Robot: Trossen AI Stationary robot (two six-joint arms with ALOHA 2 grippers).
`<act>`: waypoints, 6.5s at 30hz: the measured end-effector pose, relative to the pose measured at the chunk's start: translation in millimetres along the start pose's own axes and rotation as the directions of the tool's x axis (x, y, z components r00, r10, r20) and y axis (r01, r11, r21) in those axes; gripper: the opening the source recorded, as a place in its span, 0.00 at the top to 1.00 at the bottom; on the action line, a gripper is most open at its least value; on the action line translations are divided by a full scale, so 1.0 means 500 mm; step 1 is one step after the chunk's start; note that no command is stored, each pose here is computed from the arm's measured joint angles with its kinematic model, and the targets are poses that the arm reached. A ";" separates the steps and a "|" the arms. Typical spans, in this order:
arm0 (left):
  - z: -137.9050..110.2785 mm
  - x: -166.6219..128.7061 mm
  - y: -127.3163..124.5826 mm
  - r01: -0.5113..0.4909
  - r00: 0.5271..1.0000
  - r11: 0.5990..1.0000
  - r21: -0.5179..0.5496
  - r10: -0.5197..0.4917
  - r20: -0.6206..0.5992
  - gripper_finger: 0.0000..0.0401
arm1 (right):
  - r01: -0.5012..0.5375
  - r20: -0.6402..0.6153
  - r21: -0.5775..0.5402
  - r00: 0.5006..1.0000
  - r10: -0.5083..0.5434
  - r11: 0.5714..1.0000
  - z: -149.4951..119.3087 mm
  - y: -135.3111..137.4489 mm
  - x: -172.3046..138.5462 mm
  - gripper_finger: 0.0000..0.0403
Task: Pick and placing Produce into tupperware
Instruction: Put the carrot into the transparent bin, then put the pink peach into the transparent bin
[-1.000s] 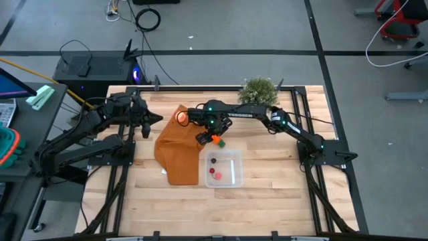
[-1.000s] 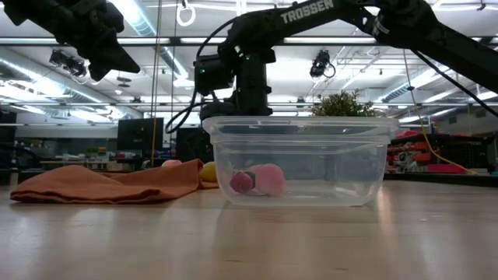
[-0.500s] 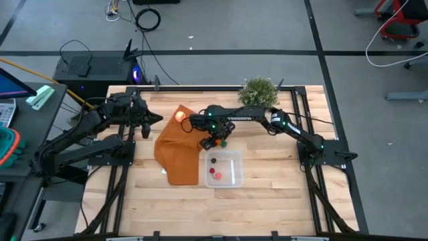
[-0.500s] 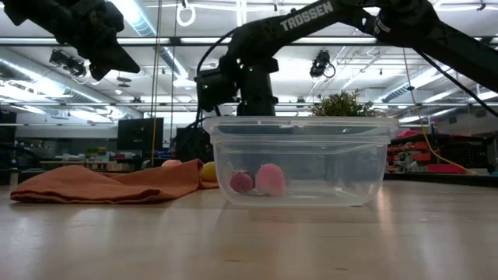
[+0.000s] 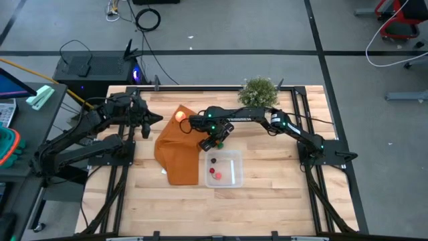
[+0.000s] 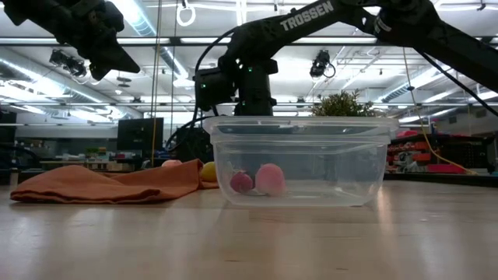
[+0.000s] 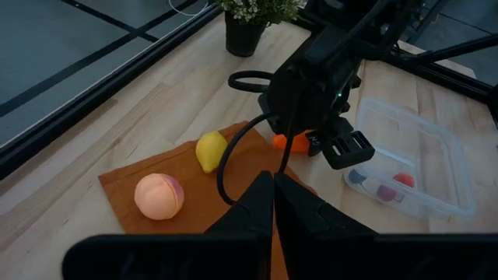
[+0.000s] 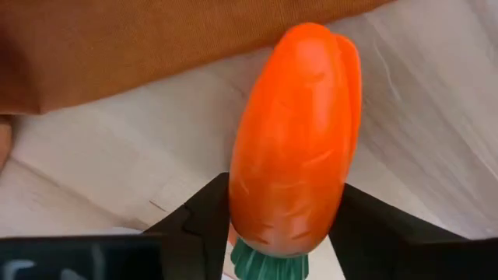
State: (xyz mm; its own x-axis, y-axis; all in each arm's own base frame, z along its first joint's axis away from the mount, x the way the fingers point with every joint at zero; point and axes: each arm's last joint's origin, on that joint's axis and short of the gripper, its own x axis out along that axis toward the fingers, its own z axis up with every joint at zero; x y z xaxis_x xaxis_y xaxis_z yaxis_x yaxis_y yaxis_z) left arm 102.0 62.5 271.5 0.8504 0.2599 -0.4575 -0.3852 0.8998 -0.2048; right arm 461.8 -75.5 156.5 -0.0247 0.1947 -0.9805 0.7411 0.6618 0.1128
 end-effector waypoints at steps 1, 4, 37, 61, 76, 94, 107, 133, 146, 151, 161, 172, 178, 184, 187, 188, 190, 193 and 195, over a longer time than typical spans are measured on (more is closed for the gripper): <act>0.000 0.000 0.000 0.000 1.000 1.000 0.000 0.000 0.000 0.95 | 0.000 0.000 0.000 1.000 0.000 1.000 0.000 0.000 0.000 0.63; 0.000 0.000 0.000 0.000 1.000 1.000 0.000 0.000 0.000 0.95 | -0.001 0.001 0.000 1.000 0.001 1.000 0.000 0.000 -0.001 0.66; -0.002 0.000 0.001 -0.017 1.000 0.999 0.043 0.018 -0.011 0.96 | -0.196 0.211 -0.115 0.953 0.217 0.974 -0.122 0.017 -0.305 0.66; -0.002 0.000 0.002 -0.019 1.000 0.998 0.063 0.020 -0.009 0.95 | -0.119 0.135 -0.183 0.980 0.145 0.976 -0.312 0.144 -0.283 0.65; -0.002 0.000 0.002 -0.019 1.000 0.998 0.063 0.020 -0.012 0.97 | 0.016 0.027 0.011 1.000 -0.016 1.000 -0.326 0.157 -0.132 0.65; -0.003 0.000 0.002 -0.019 1.000 0.998 0.061 0.020 -0.017 0.97 | -0.034 0.052 0.361 0.998 0.016 0.932 -0.319 0.165 -0.052 0.65; -0.003 0.000 0.002 -0.019 1.000 0.998 0.061 0.020 -0.017 0.96 | -0.043 0.055 0.502 0.998 0.017 0.864 -0.319 0.161 -0.006 0.65; -0.003 0.000 0.002 -0.019 1.000 0.998 0.063 0.020 -0.016 0.97 | -0.054 0.075 0.541 0.997 0.015 0.839 -0.315 0.162 0.015 0.64; -0.003 0.000 0.002 -0.019 1.000 0.998 0.063 0.020 -0.016 0.96 | -0.042 0.058 0.560 0.998 0.012 0.828 -0.311 0.151 0.055 0.64; -0.003 0.000 0.002 -0.019 1.000 0.998 0.062 0.020 -0.017 0.97 | -0.039 0.050 0.564 0.999 0.014 0.825 -0.312 0.149 0.058 0.64; -0.003 0.000 0.002 -0.019 1.000 0.998 0.063 0.020 -0.017 0.94 | -0.053 0.063 0.553 0.998 0.022 0.831 -0.310 0.152 0.057 0.59; -0.003 0.000 0.002 -0.019 1.000 0.998 0.064 0.020 -0.016 0.97 | -0.071 0.045 0.534 0.997 0.056 0.842 -0.313 0.152 0.042 0.48; -0.003 0.000 0.002 -0.019 1.000 0.998 0.065 0.020 -0.016 0.95 | -0.115 0.063 0.528 0.993 0.097 0.841 -0.327 0.145 -0.009 0.47; -0.003 0.000 0.002 -0.019 1.000 0.998 0.065 0.020 -0.016 0.95 | -0.171 0.115 0.526 0.985 0.129 0.833 -0.344 0.128 -0.074 0.47; -0.003 0.000 0.001 -0.019 1.000 0.998 0.065 0.020 -0.016 0.96 | -0.202 0.132 0.519 0.979 0.156 0.831 -0.358 0.117 -0.112 0.47; -0.003 0.000 0.002 -0.019 1.000 0.998 0.065 0.020 -0.016 0.96 | -0.212 0.137 0.516 0.977 0.164 0.830 -0.364 0.113 -0.124 0.47; -0.003 0.000 0.001 -0.019 1.000 0.998 0.064 0.020 -0.016 0.97 | -0.218 0.139 0.513 0.976 0.169 0.830 -0.374 0.104 -0.144 0.47; -0.003 0.000 0.002 -0.019 1.000 0.998 0.062 0.020 -0.016 0.96 | -0.209 0.136 0.503 0.977 0.162 0.839 -0.383 0.089 -0.166 0.48; -0.003 0.000 0.002 -0.019 1.000 0.998 0.062 0.020 -0.016 0.96 | -0.208 0.139 0.498 0.977 0.160 0.842 -0.382 0.077 -0.180 0.49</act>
State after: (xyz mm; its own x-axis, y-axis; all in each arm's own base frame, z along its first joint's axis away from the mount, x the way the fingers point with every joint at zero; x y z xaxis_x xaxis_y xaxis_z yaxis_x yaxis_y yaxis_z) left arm 101.0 62.6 270.0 0.8365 0.2721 -0.4756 -0.3781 0.9148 -0.1418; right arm 364.3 70.5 279.6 0.1873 0.1954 -0.9627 0.9630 0.1565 0.2192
